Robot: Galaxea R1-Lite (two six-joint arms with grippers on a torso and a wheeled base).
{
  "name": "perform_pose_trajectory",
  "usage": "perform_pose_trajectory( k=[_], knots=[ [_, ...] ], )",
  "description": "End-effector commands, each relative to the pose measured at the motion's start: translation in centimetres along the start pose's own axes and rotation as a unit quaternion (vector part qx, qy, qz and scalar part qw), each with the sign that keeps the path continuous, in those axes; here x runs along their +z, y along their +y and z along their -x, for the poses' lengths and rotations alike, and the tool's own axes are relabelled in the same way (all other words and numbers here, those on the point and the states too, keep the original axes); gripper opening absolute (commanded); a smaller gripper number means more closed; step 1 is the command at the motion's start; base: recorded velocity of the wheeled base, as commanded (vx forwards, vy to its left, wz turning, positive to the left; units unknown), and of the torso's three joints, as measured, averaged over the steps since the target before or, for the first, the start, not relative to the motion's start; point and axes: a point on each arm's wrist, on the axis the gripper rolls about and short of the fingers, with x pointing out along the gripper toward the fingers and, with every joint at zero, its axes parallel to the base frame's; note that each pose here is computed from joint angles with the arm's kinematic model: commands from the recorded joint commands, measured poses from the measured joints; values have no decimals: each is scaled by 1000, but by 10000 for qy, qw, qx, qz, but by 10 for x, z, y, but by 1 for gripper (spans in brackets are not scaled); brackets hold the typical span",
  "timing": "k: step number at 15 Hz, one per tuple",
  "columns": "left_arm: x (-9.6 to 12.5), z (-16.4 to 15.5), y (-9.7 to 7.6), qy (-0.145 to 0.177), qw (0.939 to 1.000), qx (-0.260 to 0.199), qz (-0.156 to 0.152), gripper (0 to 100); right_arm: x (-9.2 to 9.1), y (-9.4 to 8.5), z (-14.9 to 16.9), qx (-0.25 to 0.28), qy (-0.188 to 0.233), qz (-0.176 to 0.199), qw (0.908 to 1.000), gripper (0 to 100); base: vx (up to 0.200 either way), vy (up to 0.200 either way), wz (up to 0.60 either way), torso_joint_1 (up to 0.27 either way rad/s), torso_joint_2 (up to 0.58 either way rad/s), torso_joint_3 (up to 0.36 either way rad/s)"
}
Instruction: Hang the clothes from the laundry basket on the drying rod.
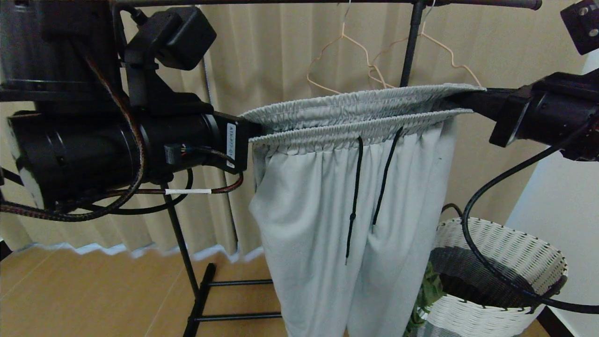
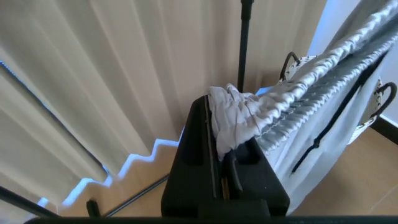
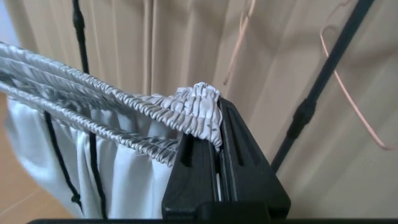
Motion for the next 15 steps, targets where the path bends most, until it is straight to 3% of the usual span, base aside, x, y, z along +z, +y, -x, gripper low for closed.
perform_pose_trajectory(
  k=[1,6,8,13,15],
  knots=[
    [2,-1,0,-33,10000,5,5,0,0,-2,4,-63,14,8,10000,0,0,0,0,0,0,0],
    [14,-19,-1,-183,9998,45,-3,0,13,4,48,-73,135,-26,9999,0,0,0,0,0,0,0],
    [19,-31,-2,-227,9997,62,5,0,9,9,59,-11,289,-58,9996,0,0,0,0,0,0,0],
    [19,-73,3,-153,9996,225,31,0,-1,39,85,809,274,-32,9963,0,0,0,0,0,0,0],
    [16,-83,6,-111,9995,282,52,0,-2,43,88,938,261,-27,9952,0,0,0,0,0,0,0]
  ],
)
